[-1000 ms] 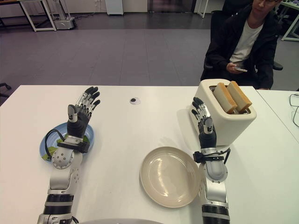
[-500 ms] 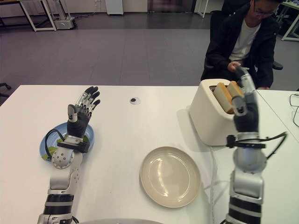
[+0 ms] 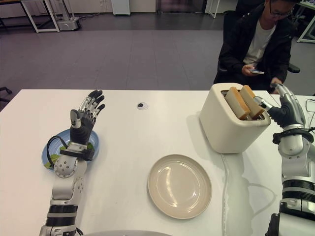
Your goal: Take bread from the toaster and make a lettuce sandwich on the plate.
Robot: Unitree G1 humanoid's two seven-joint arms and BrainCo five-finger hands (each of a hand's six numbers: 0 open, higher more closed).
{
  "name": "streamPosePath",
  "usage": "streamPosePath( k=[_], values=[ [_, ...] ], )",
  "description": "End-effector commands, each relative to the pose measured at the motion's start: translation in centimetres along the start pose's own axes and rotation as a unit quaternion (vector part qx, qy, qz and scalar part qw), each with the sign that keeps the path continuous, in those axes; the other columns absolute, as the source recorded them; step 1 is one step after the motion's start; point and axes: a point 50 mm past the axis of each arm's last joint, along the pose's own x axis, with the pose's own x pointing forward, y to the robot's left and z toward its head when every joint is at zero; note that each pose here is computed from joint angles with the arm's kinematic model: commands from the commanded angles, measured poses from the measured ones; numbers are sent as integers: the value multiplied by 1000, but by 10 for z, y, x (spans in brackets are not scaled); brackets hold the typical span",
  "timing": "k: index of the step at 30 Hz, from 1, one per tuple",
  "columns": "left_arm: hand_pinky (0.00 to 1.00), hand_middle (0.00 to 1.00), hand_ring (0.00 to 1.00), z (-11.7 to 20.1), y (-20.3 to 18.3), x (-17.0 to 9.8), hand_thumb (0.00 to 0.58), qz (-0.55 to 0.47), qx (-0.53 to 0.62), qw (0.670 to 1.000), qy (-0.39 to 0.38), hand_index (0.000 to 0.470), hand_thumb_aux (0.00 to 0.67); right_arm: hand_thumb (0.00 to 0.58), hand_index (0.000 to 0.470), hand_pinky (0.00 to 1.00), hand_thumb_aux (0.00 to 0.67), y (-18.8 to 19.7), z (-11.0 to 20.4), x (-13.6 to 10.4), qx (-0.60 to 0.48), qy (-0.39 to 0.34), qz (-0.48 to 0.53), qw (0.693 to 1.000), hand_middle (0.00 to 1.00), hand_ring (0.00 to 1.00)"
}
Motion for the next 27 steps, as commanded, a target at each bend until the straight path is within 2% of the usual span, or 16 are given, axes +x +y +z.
streamPosePath(
  k=[1, 6, 12, 14, 15, 16, 23, 27],
  values=[
    [0, 0, 0, 0, 1, -2, 0, 2, 4, 1000, 6, 0, 0, 427, 229, 0, 326, 5, -10, 6, -17, 18, 11, 1000, 0, 0],
    [0, 0, 0, 1, 2, -3, 0, 4, 6, 1000, 6, 0, 0, 449, 247, 0, 352, 7, -15, 9, -18, 23, 12, 1000, 0, 0],
    [0, 0, 0, 2, 3, -5, 0, 6, 8, 1000, 5, 0, 0, 472, 267, 0, 381, 32, -3, 7, -16, -5, 59, 998, 0, 0],
    [0, 0, 0, 3, 3, -5, 0, 7, 8, 1000, 4, 0, 0, 503, 299, 0, 426, 32, -2, 8, -15, -6, 58, 998, 0, 0],
    [0, 0, 0, 3, 3, -5, 0, 7, 8, 1000, 4, 0, 0, 568, 404, 0, 575, 29, -2, 8, -12, -8, 51, 999, 0, 0],
    [0, 0, 0, 3, 3, -5, 0, 7, 8, 1000, 4, 0, 0, 580, 470, 0, 670, 26, 0, 9, -9, -13, 42, 999, 0, 0],
    [0, 0, 0, 4, 3, -6, 0, 7, 9, 1000, 2, 0, 0, 580, 470, 0, 670, -3, 21, 15, 37, -63, -34, 997, 0, 0],
    [0, 0, 0, 5, 2, -4, 0, 5, 9, 1000, 0, 0, 0, 580, 470, 0, 670, -43, 40, 16, 93, -103, -118, 983, 0, 0]
  ],
)
